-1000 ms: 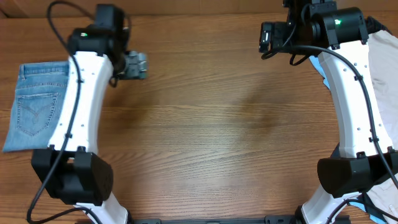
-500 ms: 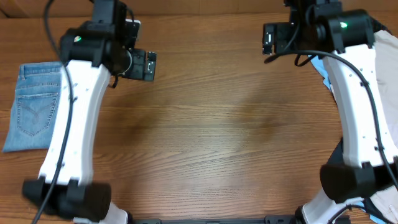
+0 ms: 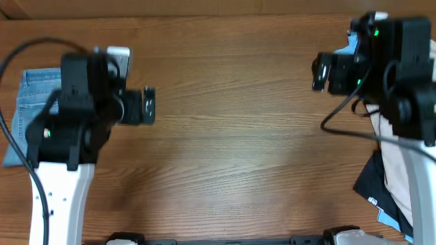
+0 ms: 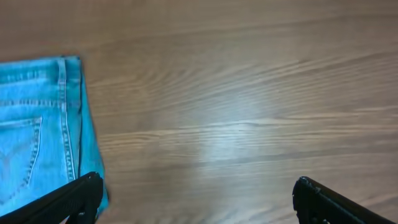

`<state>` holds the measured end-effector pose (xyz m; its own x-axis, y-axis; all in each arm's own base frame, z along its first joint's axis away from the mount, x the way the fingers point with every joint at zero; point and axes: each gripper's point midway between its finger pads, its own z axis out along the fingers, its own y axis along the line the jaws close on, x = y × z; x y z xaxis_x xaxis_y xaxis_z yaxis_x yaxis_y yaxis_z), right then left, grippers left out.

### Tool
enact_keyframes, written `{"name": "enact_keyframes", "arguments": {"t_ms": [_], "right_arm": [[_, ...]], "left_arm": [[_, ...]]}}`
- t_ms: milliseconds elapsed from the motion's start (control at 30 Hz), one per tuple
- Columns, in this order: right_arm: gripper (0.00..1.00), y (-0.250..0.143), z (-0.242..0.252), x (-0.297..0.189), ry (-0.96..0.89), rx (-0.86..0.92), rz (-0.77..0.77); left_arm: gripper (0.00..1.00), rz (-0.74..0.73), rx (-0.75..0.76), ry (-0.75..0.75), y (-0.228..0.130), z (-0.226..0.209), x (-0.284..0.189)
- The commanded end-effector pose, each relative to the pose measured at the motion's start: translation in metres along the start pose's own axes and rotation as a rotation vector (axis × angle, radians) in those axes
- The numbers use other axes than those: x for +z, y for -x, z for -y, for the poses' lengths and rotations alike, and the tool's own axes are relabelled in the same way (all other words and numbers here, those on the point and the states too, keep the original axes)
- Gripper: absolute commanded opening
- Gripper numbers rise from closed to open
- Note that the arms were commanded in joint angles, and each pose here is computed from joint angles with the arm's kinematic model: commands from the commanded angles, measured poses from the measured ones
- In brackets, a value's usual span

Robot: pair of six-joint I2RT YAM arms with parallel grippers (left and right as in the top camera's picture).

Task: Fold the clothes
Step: 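Release the jeans and lift the left gripper away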

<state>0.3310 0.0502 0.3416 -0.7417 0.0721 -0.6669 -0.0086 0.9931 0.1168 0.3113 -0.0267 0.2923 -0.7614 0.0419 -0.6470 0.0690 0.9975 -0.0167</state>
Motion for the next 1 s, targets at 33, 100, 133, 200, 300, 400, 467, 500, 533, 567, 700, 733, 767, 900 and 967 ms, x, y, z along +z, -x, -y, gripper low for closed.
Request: {"name": "enact_keyframes", "arguments": {"t_ms": [33, 100, 133, 200, 300, 400, 467, 500, 533, 567, 700, 733, 767, 900, 967], "right_arm": [[1.0, -0.042, 0.007, 0.009, 0.017, 0.011, 0.04], [1.0, -0.056, 0.01, 0.01, 0.027, 0.011, 0.089], [1.0, -0.063, 0.011, 0.011, 0.029, 0.011, 0.107], [1.0, -0.075, 0.013, 0.01, 0.036, 0.012, 0.146], [1.0, -0.094, 0.018, 0.007, 0.037, 0.013, 0.193], [1.0, -0.116, 0.026, 0.009, 0.009, 0.014, 0.147], [1.0, -0.124, 0.027, 0.011, 0.002, 0.013, 0.111], [1.0, -0.129, 0.028, 0.012, -0.003, 0.012, 0.085], [1.0, -0.133, 0.029, 0.014, -0.006, 0.012, 0.068], [1.0, -0.134, 0.029, 0.015, -0.008, 0.012, 0.058], [1.0, -0.137, 0.03, 0.02, -0.012, 0.011, 0.035], [1.0, -0.137, 0.03, 0.021, -0.013, 0.011, 0.03], [1.0, -0.137, 0.03, 0.022, -0.014, 0.011, 0.025], [1.0, -0.14, 0.03, 0.031, -0.021, 0.011, -0.01], [1.0, -0.141, 0.03, 0.034, -0.024, 0.01, -0.024]], "left_arm": [[1.0, 0.142, -0.086, 0.037, -0.025, -0.019, -0.024], [1.0, 0.207, -0.08, 0.009, -0.029, -0.016, -0.033], [1.0, 0.234, -0.069, -0.008, -0.032, -0.013, -0.037], [1.0, 0.267, -0.057, -0.015, -0.039, -0.012, -0.042], [1.0, 0.284, -0.076, -0.025, -0.052, -0.01, -0.042], [1.0, 0.239, -0.086, -0.023, -0.062, -0.011, -0.034], [1.0, 0.225, -0.087, -0.023, -0.064, -0.011, -0.031], [1.0, 0.216, -0.087, -0.023, -0.065, -0.011, -0.029], [1.0, 0.209, -0.088, -0.023, -0.065, -0.011, -0.028], [1.0, 0.205, -0.089, -0.023, -0.065, -0.011, -0.026], [1.0, 0.18, -0.091, -0.023, -0.068, -0.011, -0.021], [1.0, 0.173, -0.091, -0.023, -0.068, -0.011, -0.02], [1.0, 0.169, -0.092, -0.023, -0.069, -0.012, -0.019], [1.0, 0.154, -0.093, -0.023, -0.07, -0.012, -0.016], [1.0, 0.15, -0.093, -0.023, -0.07, -0.012, -0.015]]}}
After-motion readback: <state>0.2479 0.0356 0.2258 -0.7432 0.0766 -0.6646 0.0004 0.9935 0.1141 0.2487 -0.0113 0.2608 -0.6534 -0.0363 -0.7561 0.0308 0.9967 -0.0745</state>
